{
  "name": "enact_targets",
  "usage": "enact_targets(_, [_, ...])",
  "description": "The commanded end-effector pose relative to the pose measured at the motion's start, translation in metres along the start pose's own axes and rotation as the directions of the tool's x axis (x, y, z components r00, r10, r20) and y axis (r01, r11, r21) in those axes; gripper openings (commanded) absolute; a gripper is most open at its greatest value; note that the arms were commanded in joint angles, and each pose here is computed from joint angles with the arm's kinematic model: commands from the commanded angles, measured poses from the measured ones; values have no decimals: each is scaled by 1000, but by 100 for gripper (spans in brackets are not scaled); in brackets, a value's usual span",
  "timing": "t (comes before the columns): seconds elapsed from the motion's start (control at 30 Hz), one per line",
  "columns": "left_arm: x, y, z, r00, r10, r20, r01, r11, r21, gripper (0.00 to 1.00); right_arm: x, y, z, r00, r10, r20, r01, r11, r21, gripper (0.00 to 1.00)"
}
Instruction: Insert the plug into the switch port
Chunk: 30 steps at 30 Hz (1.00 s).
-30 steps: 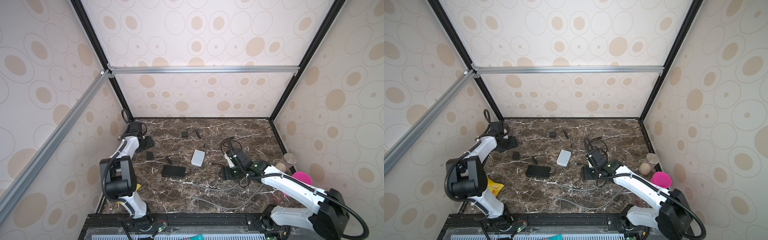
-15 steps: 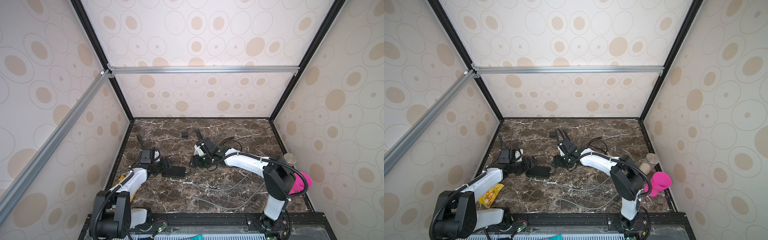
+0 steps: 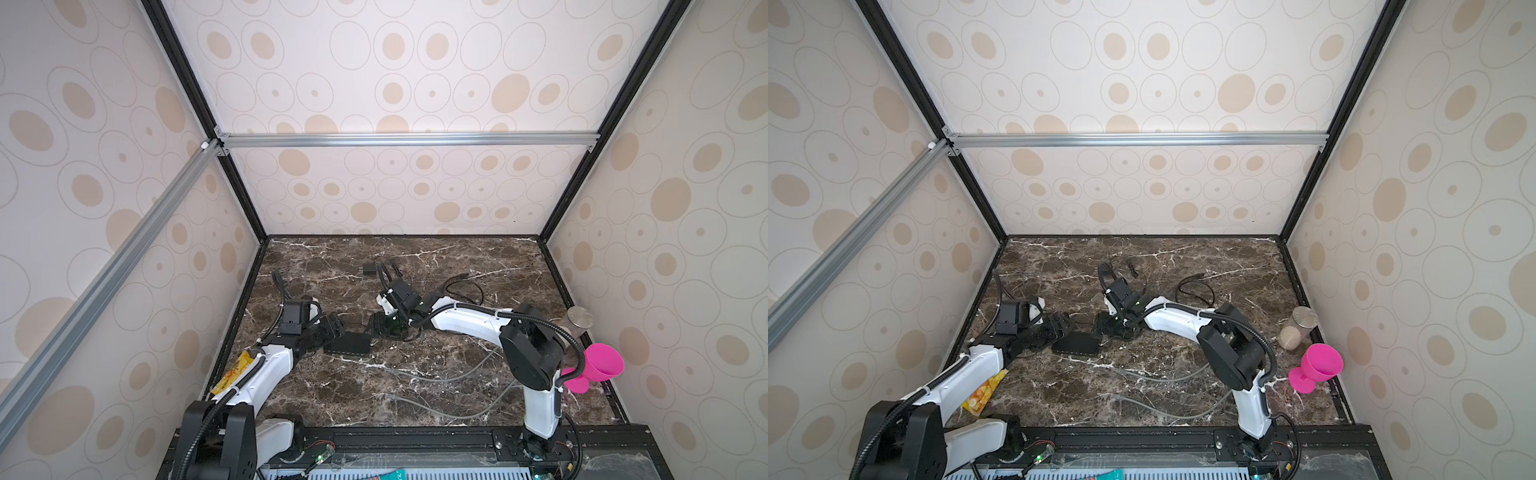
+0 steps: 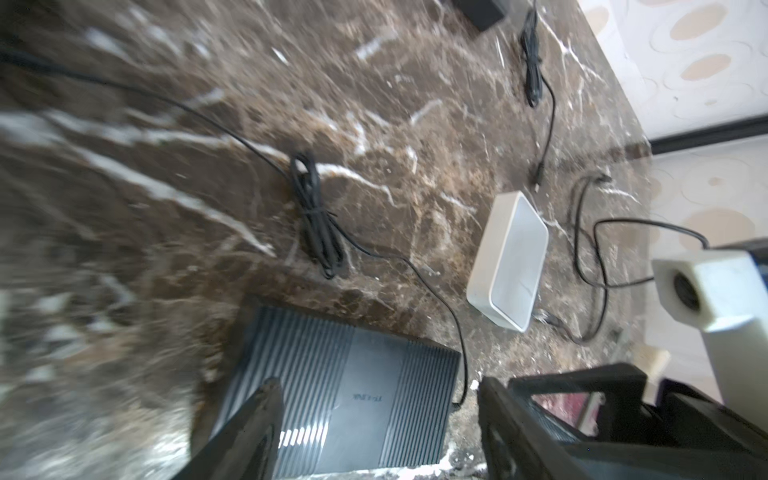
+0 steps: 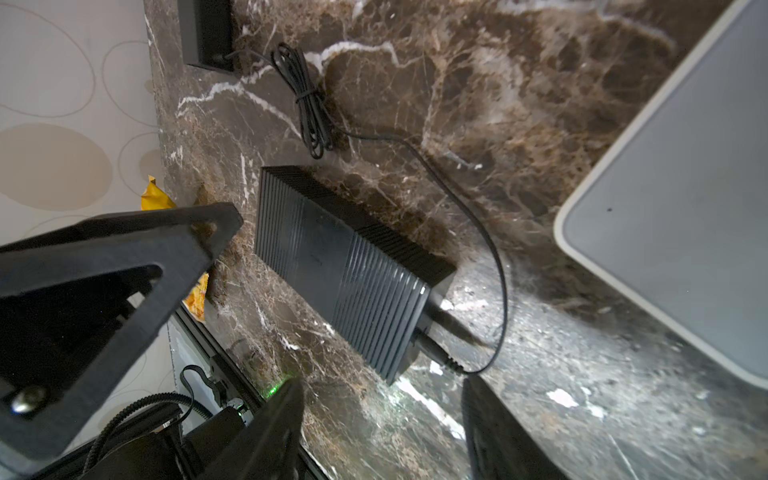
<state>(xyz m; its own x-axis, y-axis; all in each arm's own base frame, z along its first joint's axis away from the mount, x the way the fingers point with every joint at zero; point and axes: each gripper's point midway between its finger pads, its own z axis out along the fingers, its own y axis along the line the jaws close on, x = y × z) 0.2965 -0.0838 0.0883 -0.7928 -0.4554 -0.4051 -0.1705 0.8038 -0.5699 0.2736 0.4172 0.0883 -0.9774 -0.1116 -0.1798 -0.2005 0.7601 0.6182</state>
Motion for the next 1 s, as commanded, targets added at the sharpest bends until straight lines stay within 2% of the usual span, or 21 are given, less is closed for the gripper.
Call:
enact_targets(0.0, [-24, 5, -20, 995, 53, 82, -43, 992, -118, 74, 0, 8, 6, 1000, 12, -9, -12, 1000, -9, 63])
enact_targets(0.13, [-17, 17, -15, 997, 62, 42, -55, 985, -166, 75, 4, 6, 12, 1000, 15, -24, -15, 1000, 15, 63])
enact_targets(0.3, [-3, 13, 7, 999, 42, 3, -42, 997, -71, 75, 8, -2, 21, 999, 31, -34, -29, 999, 43, 63])
enact_targets(0.4, [1, 14, 12, 999, 40, -7, -40, 998, -55, 75, 7, -6, 27, 999, 29, -36, -27, 998, 56, 63])
enact_targets(0.67, [13, 17, 14, 999, 31, -31, -32, 999, -38, 75, 0, -5, 46, 998, 27, -50, -25, 998, 51, 63])
enact_targets(0.97, [33, 24, 10, 998, -37, -49, 36, 999, -25, 75, -6, 0, 53, 998, 22, -63, -19, 999, 48, 63])
